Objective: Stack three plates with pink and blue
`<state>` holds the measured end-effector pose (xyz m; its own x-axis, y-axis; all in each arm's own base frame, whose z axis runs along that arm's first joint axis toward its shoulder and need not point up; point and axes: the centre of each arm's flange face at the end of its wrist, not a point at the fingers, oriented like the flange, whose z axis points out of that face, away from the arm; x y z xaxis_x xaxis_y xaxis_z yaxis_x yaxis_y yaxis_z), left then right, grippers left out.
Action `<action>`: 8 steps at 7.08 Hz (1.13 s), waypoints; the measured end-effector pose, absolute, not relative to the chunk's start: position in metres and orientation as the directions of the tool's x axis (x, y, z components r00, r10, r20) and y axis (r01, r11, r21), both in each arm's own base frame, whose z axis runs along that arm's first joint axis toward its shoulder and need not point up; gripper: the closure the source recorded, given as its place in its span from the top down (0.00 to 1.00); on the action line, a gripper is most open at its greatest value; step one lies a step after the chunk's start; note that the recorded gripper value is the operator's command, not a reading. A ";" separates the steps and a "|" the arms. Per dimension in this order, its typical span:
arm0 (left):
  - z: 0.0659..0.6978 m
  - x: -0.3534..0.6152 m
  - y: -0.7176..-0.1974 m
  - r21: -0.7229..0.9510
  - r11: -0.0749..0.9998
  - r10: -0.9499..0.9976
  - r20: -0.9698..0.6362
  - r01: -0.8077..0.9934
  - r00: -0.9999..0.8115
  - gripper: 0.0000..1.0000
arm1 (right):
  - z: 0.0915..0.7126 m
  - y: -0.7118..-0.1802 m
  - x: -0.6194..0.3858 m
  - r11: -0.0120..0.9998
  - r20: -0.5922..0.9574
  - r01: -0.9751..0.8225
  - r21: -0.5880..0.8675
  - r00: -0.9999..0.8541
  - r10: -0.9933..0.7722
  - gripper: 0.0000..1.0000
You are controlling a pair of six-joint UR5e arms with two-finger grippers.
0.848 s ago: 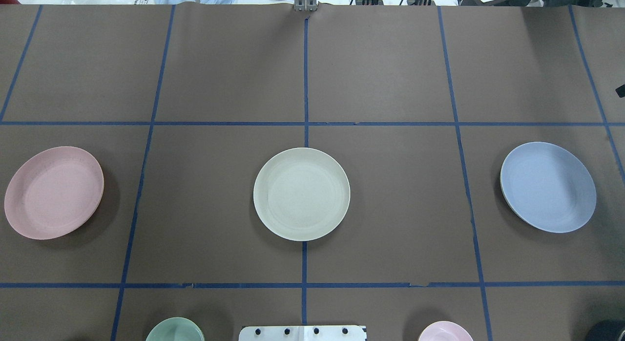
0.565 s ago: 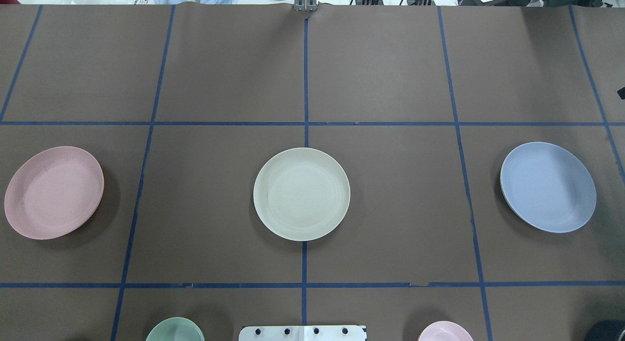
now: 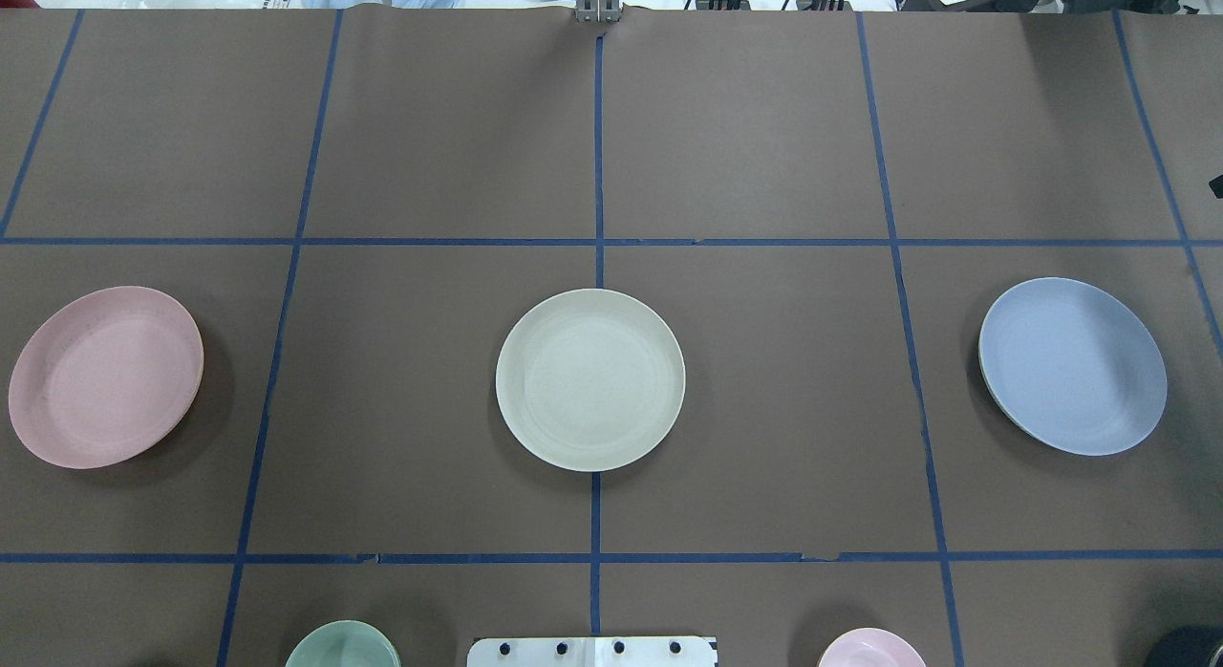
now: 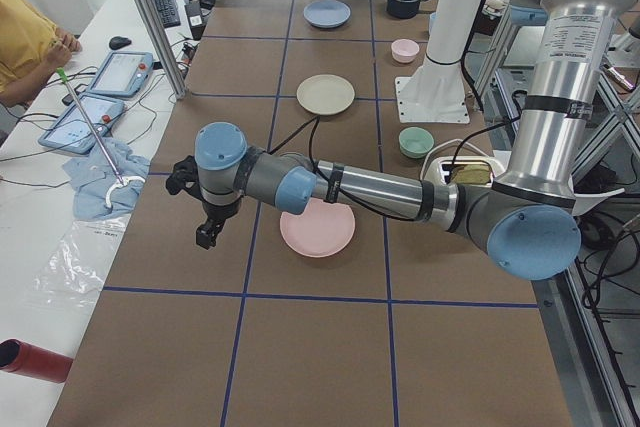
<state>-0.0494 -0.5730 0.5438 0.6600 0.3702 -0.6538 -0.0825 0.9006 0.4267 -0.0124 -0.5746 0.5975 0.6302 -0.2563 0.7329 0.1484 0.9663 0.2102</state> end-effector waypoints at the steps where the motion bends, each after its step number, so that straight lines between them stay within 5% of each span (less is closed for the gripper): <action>1: 0.549 -0.040 -0.568 0.406 0.910 0.360 -0.682 -0.080 0.636 0.99 | 0.597 -0.575 -0.013 0.966 0.733 0.148 0.212 0.629 -0.258 1.00; 8: 0.638 0.162 -0.498 0.161 0.956 0.277 -0.775 -0.247 0.568 0.99 | 0.602 -0.572 -0.029 0.958 0.725 0.177 0.226 0.626 -0.287 1.00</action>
<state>0.1624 -0.4982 0.6383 0.5675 0.2773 -0.7753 -0.2470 0.9556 0.1609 -0.0292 -0.5716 0.6021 0.6259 -0.2867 0.7253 0.1767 0.9579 0.2262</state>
